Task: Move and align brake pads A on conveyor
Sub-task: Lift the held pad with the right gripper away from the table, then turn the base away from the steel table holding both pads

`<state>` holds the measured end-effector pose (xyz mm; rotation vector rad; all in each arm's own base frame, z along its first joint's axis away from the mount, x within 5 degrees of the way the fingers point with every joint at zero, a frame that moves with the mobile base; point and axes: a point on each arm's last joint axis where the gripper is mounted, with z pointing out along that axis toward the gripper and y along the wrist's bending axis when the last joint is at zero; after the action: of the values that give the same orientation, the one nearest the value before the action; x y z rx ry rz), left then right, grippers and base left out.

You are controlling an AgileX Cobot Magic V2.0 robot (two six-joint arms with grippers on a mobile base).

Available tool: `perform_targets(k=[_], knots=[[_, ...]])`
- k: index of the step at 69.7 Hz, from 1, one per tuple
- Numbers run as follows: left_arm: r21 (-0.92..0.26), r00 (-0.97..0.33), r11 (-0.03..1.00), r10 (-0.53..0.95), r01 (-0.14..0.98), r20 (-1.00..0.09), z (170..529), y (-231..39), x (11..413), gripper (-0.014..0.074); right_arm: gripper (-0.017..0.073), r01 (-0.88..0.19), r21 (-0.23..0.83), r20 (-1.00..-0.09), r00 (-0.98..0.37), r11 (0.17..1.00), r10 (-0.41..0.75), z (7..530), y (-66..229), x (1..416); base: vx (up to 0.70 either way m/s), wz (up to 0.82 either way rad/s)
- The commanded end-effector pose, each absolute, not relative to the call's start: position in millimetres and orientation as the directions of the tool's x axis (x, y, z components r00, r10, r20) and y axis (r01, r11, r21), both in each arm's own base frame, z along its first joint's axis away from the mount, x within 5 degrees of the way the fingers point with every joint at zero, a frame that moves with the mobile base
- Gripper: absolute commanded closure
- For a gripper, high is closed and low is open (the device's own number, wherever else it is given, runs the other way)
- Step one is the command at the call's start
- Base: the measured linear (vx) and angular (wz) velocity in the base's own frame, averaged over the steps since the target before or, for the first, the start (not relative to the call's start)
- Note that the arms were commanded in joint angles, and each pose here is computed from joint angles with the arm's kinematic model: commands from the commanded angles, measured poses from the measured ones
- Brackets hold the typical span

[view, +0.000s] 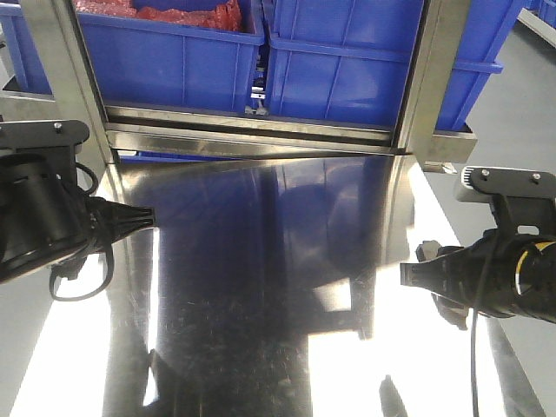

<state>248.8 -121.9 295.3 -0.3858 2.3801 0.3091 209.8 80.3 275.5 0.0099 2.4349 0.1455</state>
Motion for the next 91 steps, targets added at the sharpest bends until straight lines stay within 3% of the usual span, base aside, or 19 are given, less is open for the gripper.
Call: perform_targets(k=[1, 58, 91], knots=[[0.091, -0.654, 0.931, -0.177, -0.355, -0.736, 315.7, -117.1, 248.8, 0.0440, 0.0405, -0.066, 0.128, -0.716, -0.697, 0.990, 0.046, 293.2, 81.7, 212.4, 0.00, 0.00], [0.091, -0.654, 0.931, -0.177, -0.355, -0.736, 315.7, -117.1, 248.8, 0.0440, 0.0405, -0.066, 0.128, -0.716, -0.697, 0.990, 0.046, 293.2, 81.7, 212.4, 0.00, 0.02], [0.091, -0.654, 0.931, -0.177, -0.355, -0.736, 315.7, -117.1, 248.8, 0.0440, 0.0405, -0.066, 0.128, -0.716, -0.697, 0.990, 0.046, 293.2, 81.7, 212.4, -0.10, 0.39]])
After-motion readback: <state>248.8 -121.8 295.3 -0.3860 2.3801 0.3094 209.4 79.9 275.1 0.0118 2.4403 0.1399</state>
